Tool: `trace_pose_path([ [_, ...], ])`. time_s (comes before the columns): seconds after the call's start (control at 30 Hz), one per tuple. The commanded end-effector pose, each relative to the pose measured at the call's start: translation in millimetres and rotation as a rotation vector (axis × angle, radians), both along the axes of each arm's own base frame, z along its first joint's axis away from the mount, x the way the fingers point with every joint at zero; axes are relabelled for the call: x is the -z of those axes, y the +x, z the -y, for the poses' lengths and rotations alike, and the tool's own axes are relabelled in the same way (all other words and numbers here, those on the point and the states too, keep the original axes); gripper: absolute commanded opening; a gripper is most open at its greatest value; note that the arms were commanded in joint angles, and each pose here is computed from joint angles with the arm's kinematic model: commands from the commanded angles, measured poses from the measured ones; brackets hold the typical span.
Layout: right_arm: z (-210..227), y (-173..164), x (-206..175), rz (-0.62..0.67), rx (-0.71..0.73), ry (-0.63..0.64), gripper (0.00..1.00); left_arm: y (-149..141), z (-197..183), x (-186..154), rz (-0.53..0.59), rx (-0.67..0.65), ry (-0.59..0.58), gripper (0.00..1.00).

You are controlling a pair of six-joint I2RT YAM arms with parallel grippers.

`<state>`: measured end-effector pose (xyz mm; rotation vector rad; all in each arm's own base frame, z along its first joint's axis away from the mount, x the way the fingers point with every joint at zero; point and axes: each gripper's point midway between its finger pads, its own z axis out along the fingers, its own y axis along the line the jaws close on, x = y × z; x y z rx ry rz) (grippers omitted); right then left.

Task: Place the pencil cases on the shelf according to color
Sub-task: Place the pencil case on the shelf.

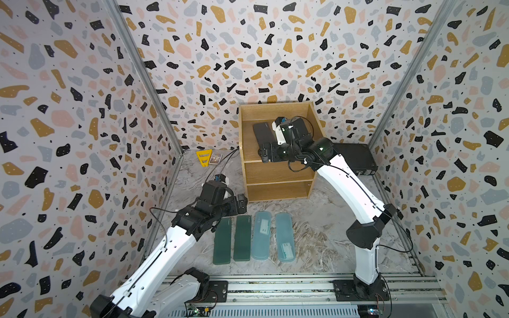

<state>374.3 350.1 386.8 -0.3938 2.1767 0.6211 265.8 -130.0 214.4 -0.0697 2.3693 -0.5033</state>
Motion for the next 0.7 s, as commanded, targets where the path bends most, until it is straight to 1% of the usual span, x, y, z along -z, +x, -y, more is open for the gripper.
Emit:
trace_pose_path([
  [0.0, 26, -27, -59, 0.130, -0.010, 0.059, 1.00, -1, 2, -9, 0.038, -0.008, -0.061, 1.00],
  [0.13, 54, -48, -62, 0.149, 0.012, 0.028, 1.00, -9, 3, -2, 0.028, -0.006, -0.091, 1.00],
  [0.2, 69, -60, -56, 0.149, 0.020, 0.009, 1.00, -12, 3, 3, 0.015, -0.006, -0.097, 1.00],
  [0.27, 83, -75, -51, 0.153, 0.017, 0.007, 1.00, -15, 2, 9, -0.003, -0.012, -0.097, 1.00],
  [0.37, 99, -102, -39, 0.160, -0.020, 0.041, 1.00, -18, 2, 21, -0.032, -0.020, -0.105, 1.00],
  [0.43, 109, -122, -24, 0.146, -0.057, 0.063, 1.00, -20, 3, 32, -0.056, -0.028, -0.119, 1.00],
  [0.47, 115, -129, -14, 0.127, -0.052, 0.066, 1.00, -21, 3, 36, -0.064, -0.033, -0.126, 1.00],
  [0.6, 150, -152, 55, -0.013, 0.049, 0.015, 1.00, -23, 11, 54, -0.077, -0.020, -0.184, 1.00],
  [0.67, 159, -161, 94, -0.093, 0.070, -0.020, 1.00, -25, 16, 65, -0.104, -0.008, -0.200, 1.00],
])
